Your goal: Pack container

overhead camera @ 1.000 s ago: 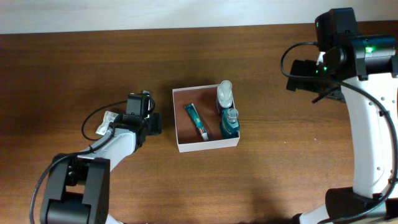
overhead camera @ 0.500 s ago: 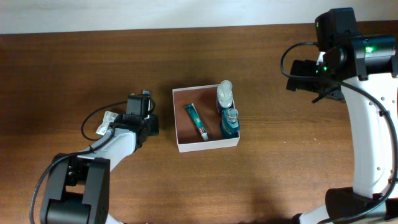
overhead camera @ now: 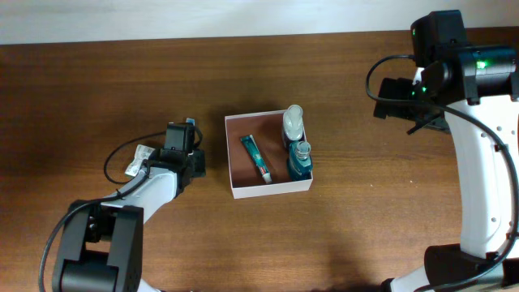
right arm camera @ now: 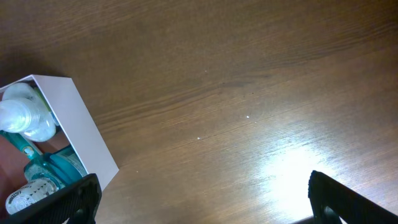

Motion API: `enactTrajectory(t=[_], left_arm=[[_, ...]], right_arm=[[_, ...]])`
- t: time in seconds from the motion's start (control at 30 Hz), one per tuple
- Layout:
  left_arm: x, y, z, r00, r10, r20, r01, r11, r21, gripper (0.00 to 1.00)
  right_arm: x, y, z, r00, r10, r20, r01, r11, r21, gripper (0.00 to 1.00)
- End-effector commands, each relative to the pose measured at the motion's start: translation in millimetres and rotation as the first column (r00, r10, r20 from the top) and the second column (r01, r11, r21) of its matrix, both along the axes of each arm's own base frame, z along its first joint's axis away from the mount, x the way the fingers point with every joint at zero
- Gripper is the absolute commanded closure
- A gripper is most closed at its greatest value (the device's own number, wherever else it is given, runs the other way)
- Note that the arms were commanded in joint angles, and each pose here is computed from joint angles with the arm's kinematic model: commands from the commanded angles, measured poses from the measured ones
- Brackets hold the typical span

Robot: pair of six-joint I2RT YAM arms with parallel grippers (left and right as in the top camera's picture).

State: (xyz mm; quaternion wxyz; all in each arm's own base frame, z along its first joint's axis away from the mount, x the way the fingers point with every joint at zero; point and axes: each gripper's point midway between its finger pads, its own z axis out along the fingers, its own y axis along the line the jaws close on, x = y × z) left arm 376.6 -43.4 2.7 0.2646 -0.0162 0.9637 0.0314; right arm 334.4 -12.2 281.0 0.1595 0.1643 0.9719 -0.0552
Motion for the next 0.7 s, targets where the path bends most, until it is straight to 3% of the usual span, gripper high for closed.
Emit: enactTrajectory(t=[0.0,0.13,0.2,0.4,0.57,0.67], left_arm=[[-2,9,-4,1.0,0.022,-0.005,-0.022,0.999,0.035,0.66],[-2,8,-4,1.0,0.021,-0.006,-0.021,0.999,0.032,0.68],[-2,8,-4,1.0,0.021,-0.006,-0.021,0.999,0.031,0.74],[-3,-2,-6,1.0,-0.009,-0.013,0.008,1.0,-0.02,0.75],[-3,-3,-6,1.0,-0.011,-0.016,0.01,1.0,-0.023,0.88],[-5,-2,-7,1.0,-0.011,-0.022,0.01,1.0,-0.021,0.89]], right_arm=[[1,-4,3,1.0,-0.008,0.01,0.009,1.0,-0.015,0.02],[1,-4,3,1.0,-0.008,0.01,0.009,1.0,-0.015,0.02],[1,-4,3,1.0,-0.008,0.01,0.009,1.0,-0.015,0.02],[1,-4,3,1.0,-0.008,0.01,0.009,1.0,-0.015,0.02],[1,-4,3,1.0,-0.008,0.01,0.009,1.0,-0.015,0.02],[1,-4,3,1.0,-0.008,0.01,0.009,1.0,-0.015,0.02]])
